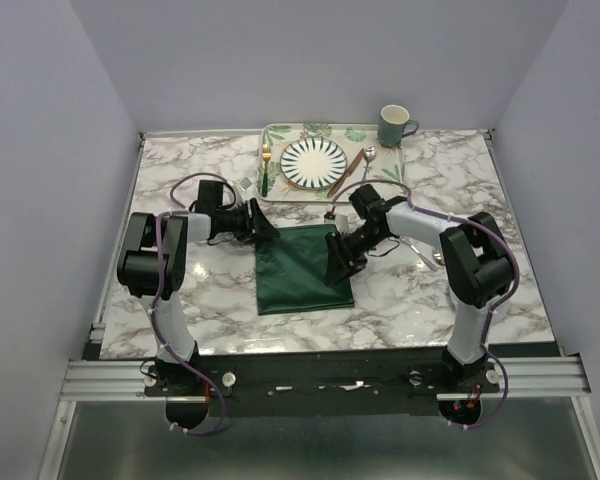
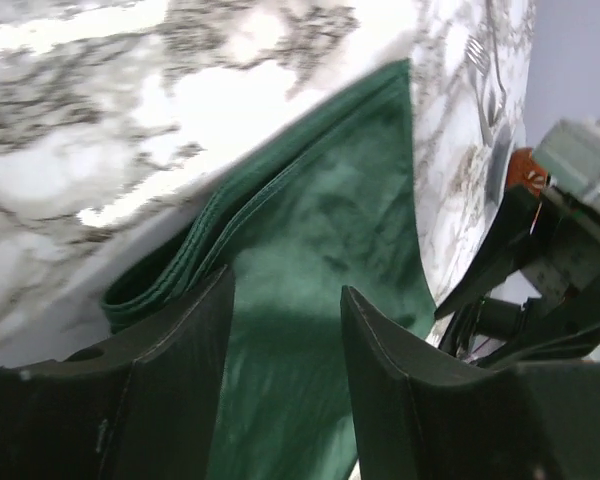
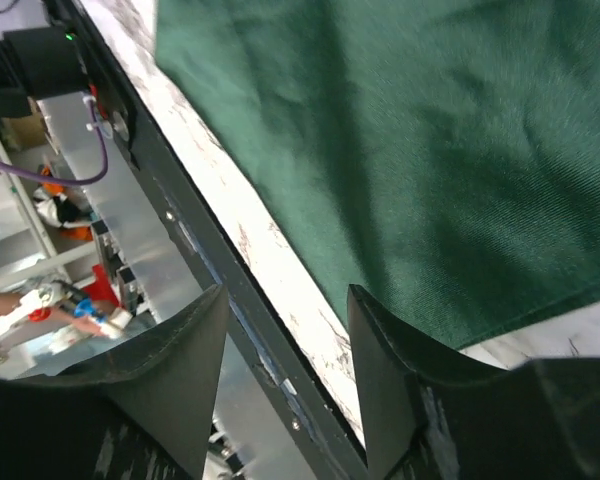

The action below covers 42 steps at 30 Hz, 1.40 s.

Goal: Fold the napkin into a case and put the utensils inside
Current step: Rotate the lower triangle-folded napkin at the center of the board.

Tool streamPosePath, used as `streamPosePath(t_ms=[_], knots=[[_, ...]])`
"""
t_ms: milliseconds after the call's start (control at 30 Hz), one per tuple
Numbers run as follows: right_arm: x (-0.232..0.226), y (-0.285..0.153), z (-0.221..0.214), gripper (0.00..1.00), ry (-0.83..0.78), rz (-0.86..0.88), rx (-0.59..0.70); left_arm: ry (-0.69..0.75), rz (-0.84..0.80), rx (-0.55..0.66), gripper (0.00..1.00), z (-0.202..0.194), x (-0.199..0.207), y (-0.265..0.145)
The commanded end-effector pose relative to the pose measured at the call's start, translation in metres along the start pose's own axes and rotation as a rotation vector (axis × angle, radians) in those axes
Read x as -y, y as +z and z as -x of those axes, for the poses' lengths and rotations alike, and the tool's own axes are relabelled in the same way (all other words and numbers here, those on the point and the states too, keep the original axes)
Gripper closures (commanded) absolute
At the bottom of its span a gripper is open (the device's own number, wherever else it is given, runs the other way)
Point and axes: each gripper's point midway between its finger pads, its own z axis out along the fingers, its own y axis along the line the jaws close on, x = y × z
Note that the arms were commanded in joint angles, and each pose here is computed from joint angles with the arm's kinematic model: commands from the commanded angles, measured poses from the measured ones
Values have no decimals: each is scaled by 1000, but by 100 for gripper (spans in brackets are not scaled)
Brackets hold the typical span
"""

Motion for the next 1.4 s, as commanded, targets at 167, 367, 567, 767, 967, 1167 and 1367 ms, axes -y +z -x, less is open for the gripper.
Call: streamPosePath(t_ms=[167,367,567,767,967,1167,1367], knots=[[51,23,-44,51,94,-123,-189,-187,32,-12,49,-13,-42,4],[82,9,-44,59,53,-311,-264,-142,156,-143,52,-57,-39,-31],[58,-23,-10,51,-151,-345,-167,184,114,-207,45,-55,4,-70],[22,-48,-25,39,-67,-309,-69,512,259,-225,46,-9,-5,-70],[36,-55,-62,9,198,-290,-85,664,335,-369,46,-14,-24,-50],[49,-49,-67,3,307,-299,-95,715,364,-485,46,-46,-41,-48],[62,-40,-63,5,404,-248,-126,716,311,-638,52,-103,-43,-58]])
